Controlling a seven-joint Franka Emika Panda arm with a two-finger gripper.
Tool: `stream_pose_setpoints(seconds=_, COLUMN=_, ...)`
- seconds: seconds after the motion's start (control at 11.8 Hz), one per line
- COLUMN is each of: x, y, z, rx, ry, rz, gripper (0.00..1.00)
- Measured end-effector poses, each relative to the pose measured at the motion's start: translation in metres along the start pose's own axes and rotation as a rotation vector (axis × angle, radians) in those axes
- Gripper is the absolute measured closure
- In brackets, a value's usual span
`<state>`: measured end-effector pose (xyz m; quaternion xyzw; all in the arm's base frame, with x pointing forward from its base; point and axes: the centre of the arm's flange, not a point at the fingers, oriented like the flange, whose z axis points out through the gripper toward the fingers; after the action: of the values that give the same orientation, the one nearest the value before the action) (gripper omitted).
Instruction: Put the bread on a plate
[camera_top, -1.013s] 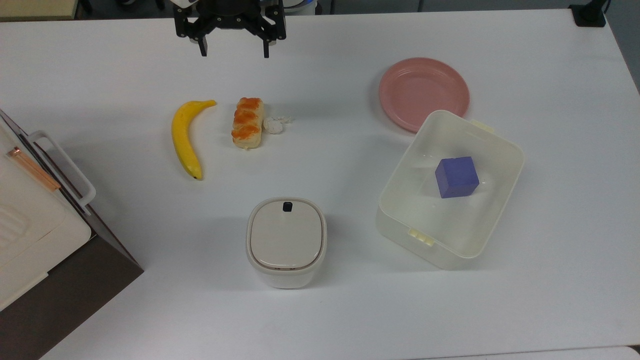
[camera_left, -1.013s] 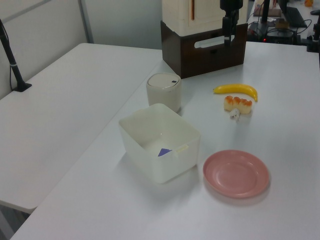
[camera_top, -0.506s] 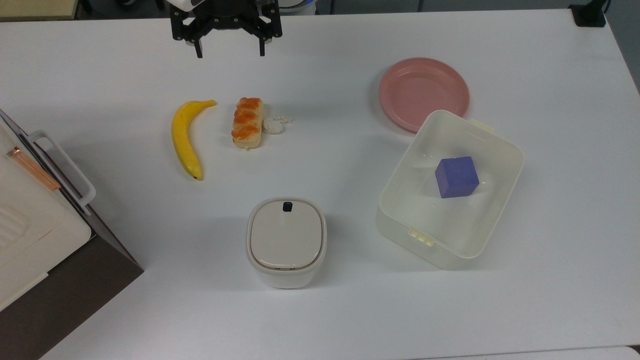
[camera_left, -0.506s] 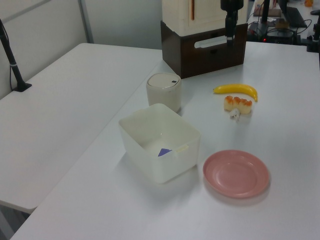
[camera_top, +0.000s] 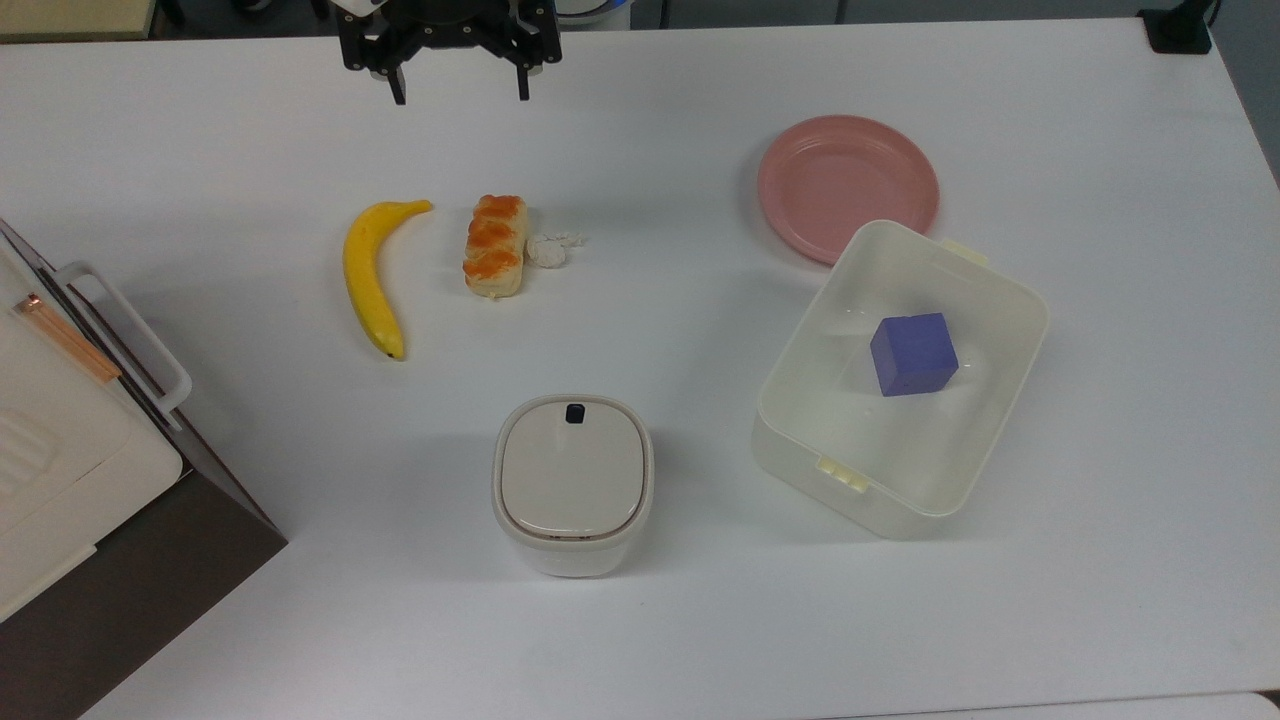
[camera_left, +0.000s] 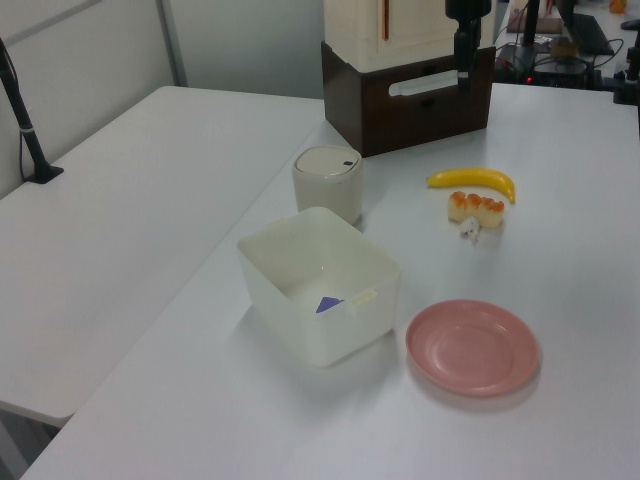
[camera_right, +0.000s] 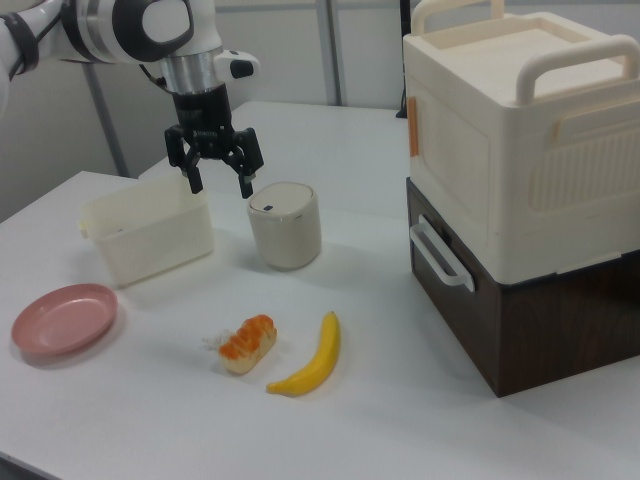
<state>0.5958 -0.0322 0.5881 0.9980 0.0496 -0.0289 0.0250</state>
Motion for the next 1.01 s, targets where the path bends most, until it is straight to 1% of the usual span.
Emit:
stream_pose_setpoints(seconds=0.42, x=0.0004, y=-0.0001, z=-0.0017, rx=0.011, ry=0.009, rz=-0.001, gripper=0.00)
stream_pose_setpoints(seconds=1.01, x=-0.0002, y=0.0031, z=-0.0016, rx=0.013, ry=0.009, rz=0.006, gripper=0.00)
